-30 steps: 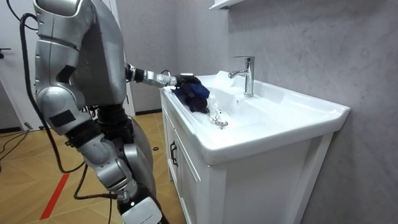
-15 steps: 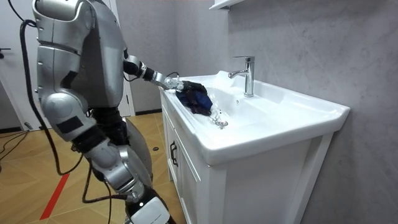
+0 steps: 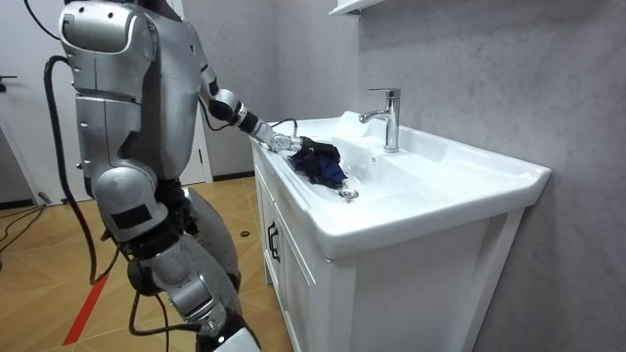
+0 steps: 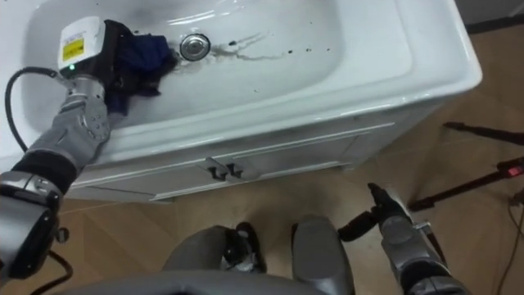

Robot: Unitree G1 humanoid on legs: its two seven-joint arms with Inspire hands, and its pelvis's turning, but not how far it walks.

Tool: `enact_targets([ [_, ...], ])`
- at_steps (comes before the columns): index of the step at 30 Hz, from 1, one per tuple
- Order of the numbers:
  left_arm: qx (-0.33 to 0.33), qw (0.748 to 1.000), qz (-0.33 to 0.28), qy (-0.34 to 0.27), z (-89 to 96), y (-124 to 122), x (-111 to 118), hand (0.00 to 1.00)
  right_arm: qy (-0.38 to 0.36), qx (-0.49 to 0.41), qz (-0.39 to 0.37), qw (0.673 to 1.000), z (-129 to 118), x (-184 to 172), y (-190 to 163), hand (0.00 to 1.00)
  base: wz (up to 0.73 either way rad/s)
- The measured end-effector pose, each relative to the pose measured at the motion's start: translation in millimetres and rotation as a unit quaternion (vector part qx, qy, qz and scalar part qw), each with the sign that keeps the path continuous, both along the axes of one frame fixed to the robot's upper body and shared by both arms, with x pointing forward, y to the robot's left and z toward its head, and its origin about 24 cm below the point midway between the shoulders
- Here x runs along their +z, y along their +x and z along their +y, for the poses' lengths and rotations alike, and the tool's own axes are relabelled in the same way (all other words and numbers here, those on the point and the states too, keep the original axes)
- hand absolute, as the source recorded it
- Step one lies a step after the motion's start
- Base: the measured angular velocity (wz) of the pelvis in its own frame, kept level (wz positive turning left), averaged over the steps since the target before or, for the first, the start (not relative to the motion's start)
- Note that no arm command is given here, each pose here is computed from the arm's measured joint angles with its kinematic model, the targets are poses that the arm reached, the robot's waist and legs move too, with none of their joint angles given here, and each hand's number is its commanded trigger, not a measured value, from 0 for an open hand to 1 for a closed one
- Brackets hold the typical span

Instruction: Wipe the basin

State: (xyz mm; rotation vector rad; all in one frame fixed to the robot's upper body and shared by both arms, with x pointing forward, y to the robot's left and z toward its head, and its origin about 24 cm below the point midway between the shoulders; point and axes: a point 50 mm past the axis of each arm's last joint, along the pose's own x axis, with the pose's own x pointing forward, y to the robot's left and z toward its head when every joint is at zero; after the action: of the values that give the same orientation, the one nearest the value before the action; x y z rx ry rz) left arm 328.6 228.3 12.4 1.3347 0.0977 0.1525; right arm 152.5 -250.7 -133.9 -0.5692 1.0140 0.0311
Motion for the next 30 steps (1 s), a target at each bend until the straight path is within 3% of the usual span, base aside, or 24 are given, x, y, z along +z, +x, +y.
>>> enact_targets([
  [7, -0.001, 0.999, -0.012, 0.048, 5.9, 7.8, 10.6, 1.00, -0.009, -0.004, 0.003, 1.000, -3.1, 0.0, 0.0, 0.00, -0.01],
  [15, 0.013, 0.999, -0.021, 0.037, 5.9, 10.9, 13.6, 1.00, -0.017, -0.004, 0.000, 1.000, -4.0, 0.4, -0.4, 0.00, -0.05],
  [18, 0.022, 0.999, -0.024, 0.014, 1.5, 13.9, 14.9, 1.00, -0.016, -0.007, -0.003, 1.000, -3.0, 1.2, 2.5, 0.00, 0.00],
  [23, 0.057, 0.995, -0.026, -0.081, -6.8, 18.7, 14.9, 1.00, -0.023, 0.002, -0.004, 1.000, -0.3, 1.8, 6.2, 0.00, -0.03],
  [30, 0.059, 0.987, -0.051, -0.144, -19.2, 26.7, 24.2, 1.00, -0.032, 0.018, -0.001, 0.999, 5.0, 0.5, 6.9, 0.00, 0.04],
])
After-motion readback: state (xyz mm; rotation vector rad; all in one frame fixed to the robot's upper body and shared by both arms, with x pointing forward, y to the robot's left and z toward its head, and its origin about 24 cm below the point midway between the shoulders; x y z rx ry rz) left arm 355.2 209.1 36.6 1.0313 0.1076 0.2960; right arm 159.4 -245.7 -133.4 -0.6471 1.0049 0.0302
